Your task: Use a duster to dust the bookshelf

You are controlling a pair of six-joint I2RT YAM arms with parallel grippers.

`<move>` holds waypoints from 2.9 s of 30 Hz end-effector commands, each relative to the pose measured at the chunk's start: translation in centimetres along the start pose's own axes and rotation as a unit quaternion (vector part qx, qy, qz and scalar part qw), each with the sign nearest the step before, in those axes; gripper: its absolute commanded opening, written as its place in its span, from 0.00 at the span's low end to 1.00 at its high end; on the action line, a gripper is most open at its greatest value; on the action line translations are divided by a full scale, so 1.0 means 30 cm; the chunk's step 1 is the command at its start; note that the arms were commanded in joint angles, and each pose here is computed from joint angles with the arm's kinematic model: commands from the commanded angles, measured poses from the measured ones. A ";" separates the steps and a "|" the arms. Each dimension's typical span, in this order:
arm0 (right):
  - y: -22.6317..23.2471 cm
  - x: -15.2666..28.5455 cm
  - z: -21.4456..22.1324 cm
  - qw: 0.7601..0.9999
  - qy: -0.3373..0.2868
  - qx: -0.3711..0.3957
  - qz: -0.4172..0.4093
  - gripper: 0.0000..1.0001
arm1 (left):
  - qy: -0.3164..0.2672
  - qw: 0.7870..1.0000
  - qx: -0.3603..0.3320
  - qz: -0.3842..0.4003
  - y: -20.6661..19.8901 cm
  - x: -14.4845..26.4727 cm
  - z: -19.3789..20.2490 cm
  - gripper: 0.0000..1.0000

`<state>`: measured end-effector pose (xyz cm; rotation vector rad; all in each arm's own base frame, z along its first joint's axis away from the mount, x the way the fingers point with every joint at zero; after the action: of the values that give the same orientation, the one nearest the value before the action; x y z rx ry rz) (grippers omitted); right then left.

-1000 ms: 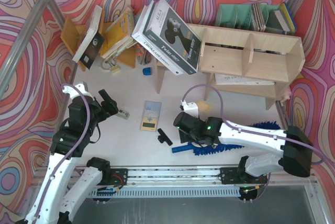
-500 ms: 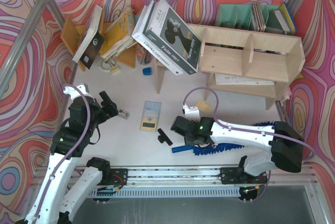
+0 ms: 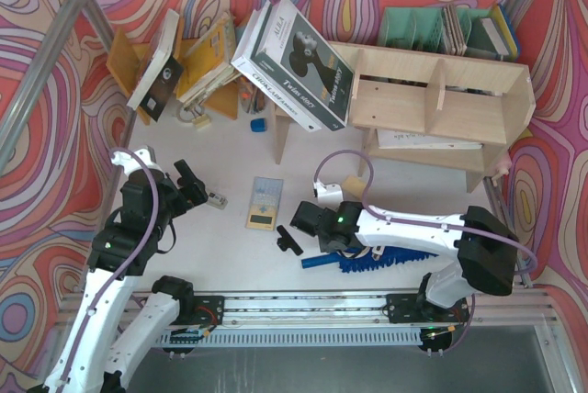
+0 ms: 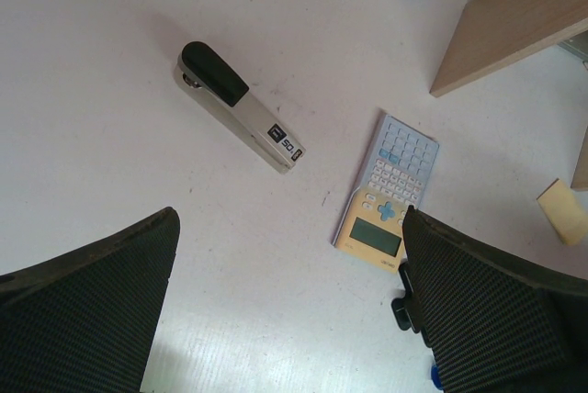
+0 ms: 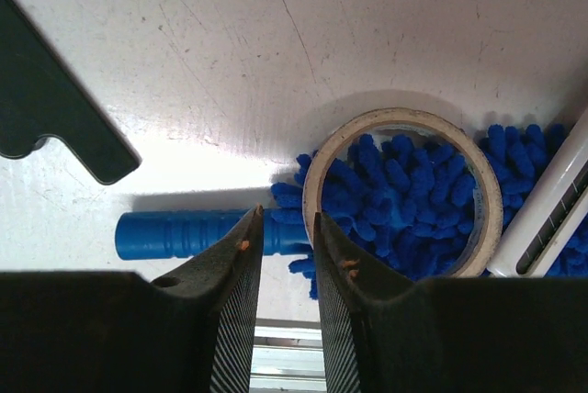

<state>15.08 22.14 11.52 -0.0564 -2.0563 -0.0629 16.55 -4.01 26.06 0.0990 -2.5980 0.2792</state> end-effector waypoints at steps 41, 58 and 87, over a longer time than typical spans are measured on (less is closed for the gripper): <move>-0.030 -0.081 0.044 0.996 0.017 0.027 0.085 0.32 | 0.005 1.000 -0.005 0.011 -0.007 0.011 0.000 0.98; 0.024 -0.025 -0.036 0.997 -0.016 0.029 0.065 0.21 | 0.005 1.000 -0.005 0.008 -0.005 0.009 0.000 0.98; 0.309 -0.064 -0.314 0.979 -0.191 -0.040 -0.054 0.24 | 0.001 1.000 -0.003 0.006 0.000 0.016 0.000 0.98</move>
<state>23.00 30.26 14.16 0.0337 -2.4028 -0.1879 16.48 -4.12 26.04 0.0854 -2.5938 0.2821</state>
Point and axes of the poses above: each gripper's point midway between its finger pads, its own x axis back along the fingers, its own y axis along the line the jaws close on, z = x × y, the point moved 6 cm from there along x, back along the fingers, and after that the axes turned 9 degrees about -x, right-handed, at the moved point
